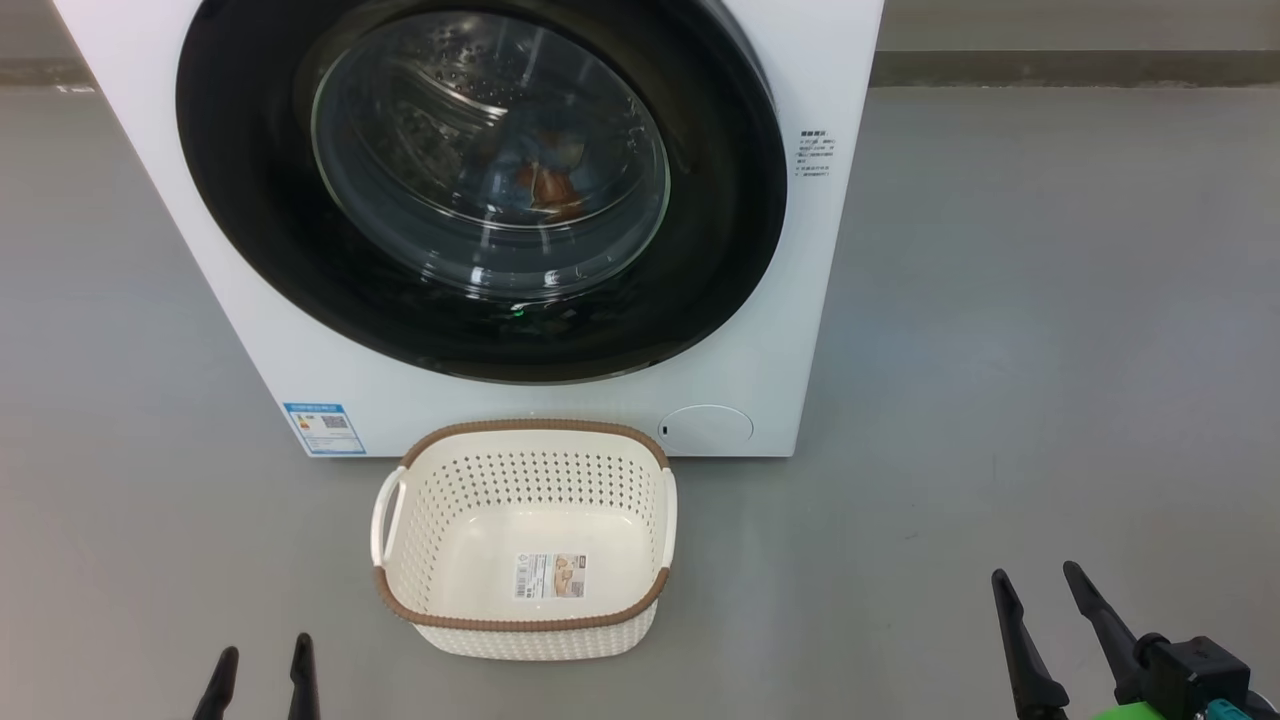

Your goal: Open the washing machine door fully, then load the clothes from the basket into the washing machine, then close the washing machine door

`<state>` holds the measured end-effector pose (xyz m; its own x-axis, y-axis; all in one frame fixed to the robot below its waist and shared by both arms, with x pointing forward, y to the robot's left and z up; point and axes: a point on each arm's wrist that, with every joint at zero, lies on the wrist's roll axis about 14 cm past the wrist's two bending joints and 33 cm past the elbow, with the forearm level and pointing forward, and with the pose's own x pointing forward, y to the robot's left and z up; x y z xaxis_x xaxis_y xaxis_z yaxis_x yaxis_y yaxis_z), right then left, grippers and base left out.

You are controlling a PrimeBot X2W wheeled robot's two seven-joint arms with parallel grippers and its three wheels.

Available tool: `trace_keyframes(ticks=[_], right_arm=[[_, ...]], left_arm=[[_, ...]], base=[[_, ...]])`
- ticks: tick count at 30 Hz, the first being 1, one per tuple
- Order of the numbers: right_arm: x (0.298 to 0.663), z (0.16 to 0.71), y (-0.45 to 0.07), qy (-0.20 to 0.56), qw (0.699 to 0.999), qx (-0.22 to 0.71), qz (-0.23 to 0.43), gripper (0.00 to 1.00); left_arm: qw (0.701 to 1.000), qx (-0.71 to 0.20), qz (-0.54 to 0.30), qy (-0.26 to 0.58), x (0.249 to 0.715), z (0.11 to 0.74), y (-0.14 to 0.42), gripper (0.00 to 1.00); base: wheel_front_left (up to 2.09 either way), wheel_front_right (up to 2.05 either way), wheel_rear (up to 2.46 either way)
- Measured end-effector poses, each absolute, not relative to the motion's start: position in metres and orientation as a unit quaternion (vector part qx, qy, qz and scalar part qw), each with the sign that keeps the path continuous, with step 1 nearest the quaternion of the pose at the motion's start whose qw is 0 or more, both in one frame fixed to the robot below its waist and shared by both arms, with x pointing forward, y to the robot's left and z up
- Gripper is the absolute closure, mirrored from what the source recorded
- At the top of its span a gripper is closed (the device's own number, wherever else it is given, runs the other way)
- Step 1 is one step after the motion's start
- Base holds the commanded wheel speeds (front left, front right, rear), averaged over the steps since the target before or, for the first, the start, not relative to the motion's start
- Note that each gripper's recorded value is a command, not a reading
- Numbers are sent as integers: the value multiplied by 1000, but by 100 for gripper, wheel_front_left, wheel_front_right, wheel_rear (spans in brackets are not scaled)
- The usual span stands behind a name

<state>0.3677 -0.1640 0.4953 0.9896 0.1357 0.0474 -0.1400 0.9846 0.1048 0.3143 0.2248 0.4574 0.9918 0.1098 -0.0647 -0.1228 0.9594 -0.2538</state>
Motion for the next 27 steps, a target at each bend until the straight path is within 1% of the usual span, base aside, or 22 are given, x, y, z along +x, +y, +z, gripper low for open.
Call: trace_keyframes(ticks=[6, 7, 13, 27], right_arm=[[368, 493, -165, -17, 996, 55, 67, 0], [367, 491, -165, -14, 996, 56, 67, 100], [362, 469, -165, 24, 996, 67, 60, 100], [360, 464, -173, 38, 989, 140, 34, 100]], left_arm=[[990, -130, 57, 23, 314, 459, 224, 0], [989, -132, 58, 25, 314, 458, 223, 100], [984, -155, 63, 66, 304, 433, 213, 100], [970, -221, 75, 73, 307, 430, 213, 100]], base=[[0, 0, 0], [0, 0, 0], [0, 0, 0], [0, 0, 0]])
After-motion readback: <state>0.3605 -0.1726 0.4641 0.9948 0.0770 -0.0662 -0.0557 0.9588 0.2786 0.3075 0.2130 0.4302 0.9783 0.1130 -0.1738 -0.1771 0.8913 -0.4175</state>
